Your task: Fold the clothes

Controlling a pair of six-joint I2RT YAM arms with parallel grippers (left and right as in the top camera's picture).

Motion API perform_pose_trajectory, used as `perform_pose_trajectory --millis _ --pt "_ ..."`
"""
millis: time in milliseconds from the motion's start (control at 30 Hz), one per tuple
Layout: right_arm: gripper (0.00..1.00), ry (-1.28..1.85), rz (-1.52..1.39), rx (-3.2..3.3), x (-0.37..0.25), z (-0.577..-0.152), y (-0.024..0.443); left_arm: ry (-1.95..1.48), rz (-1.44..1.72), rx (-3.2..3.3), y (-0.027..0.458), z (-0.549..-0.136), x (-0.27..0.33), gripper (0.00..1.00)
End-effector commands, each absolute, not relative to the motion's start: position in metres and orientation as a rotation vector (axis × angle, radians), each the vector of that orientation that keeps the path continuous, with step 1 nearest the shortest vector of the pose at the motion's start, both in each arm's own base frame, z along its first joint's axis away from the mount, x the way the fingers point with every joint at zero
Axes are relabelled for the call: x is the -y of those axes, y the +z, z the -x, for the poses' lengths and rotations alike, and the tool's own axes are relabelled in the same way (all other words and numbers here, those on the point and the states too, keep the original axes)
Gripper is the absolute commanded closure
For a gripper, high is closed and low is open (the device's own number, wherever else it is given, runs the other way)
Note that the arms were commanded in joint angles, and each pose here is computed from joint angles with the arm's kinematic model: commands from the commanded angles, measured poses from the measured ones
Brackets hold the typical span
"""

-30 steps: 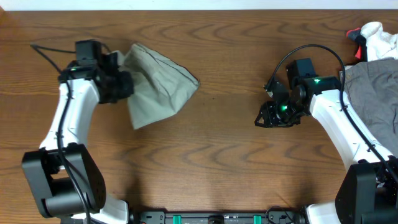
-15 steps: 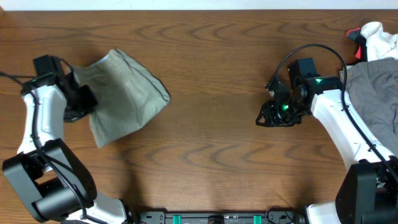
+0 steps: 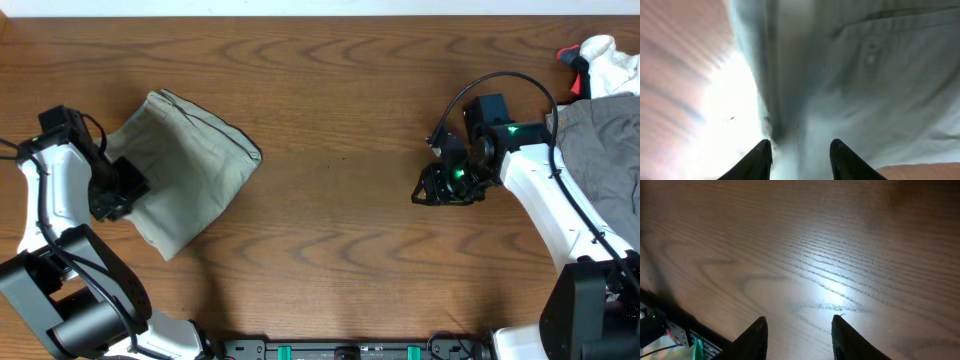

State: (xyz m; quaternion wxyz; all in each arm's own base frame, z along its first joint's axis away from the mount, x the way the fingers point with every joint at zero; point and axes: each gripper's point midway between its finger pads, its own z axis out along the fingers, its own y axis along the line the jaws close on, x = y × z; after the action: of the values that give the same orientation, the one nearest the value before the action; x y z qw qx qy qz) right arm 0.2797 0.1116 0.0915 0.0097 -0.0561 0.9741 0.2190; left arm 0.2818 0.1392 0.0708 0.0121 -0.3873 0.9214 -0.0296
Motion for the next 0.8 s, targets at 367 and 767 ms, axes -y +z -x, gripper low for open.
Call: perform_pose_trajectory --millis 367,767 --pt "0.57 0.696 0.194 -2.978 -0.110 -0.292 0.100 -0.053 0.845 -2.713 0.120 -0.322 -0.131 0.94" --pt "0.55 0.695 0.191 -2.969 -0.110 -0.294 0.100 -0.063 -0.126 -2.946 0.047 -0.369 -0.027 0.94"
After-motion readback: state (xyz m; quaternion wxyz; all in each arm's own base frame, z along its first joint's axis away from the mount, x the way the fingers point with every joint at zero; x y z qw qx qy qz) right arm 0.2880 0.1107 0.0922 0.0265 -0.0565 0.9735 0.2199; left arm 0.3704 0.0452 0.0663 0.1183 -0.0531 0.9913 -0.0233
